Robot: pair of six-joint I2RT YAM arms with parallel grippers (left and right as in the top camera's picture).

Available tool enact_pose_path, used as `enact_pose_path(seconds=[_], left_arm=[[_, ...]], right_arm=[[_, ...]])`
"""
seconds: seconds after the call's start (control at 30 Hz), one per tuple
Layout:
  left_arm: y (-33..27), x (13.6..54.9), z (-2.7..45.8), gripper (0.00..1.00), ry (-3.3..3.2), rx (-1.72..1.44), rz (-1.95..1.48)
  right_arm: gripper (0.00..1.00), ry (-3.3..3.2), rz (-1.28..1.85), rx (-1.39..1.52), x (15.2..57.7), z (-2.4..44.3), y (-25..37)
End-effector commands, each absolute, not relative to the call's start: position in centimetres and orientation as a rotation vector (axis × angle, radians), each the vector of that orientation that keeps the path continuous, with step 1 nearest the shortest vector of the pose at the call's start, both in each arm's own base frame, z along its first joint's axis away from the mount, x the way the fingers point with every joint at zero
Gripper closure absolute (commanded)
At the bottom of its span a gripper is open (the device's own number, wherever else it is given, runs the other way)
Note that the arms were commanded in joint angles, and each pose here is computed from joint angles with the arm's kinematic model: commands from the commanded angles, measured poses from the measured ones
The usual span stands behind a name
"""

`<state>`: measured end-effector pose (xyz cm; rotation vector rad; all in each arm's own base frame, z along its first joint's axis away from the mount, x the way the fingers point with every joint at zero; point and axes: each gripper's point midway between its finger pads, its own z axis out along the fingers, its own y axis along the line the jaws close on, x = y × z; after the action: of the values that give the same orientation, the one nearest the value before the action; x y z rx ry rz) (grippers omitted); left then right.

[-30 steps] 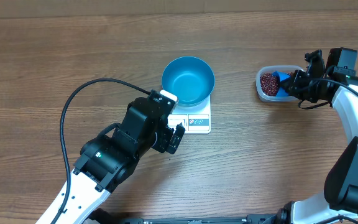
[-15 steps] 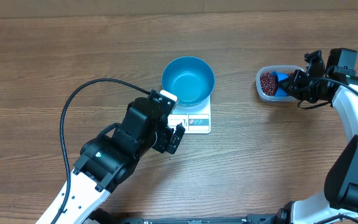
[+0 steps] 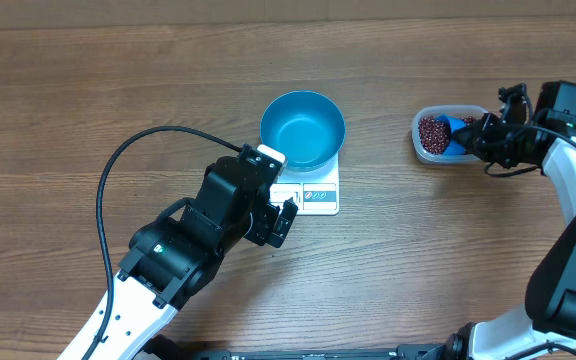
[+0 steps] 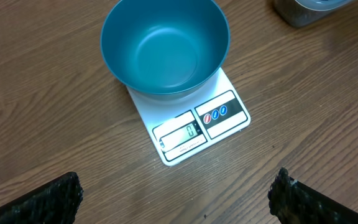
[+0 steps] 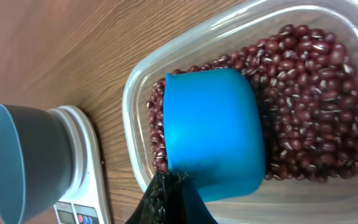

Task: Scoop item into bowl and weigh 150g on scale
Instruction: 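Drag the scoop through the beans with right gripper to fill it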

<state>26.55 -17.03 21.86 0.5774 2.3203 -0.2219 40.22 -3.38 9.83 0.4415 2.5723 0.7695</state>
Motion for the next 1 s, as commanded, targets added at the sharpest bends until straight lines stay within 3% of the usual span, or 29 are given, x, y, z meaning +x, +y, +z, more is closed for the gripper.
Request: enact_pose_path(seconds=[0.0,0.97], left_arm=[[-16.7,26.6,22.1,0.00,2.308,0.582,-0.205],[-16.5,26.4,21.9,0.00,2.321,0.582,-0.202]], right_arm=[[0.96,2.629,0.864,0.530,38.7,7.7,-2.8],[0.96,2.547,0.932,0.624,39.2,8.5,-4.3]])
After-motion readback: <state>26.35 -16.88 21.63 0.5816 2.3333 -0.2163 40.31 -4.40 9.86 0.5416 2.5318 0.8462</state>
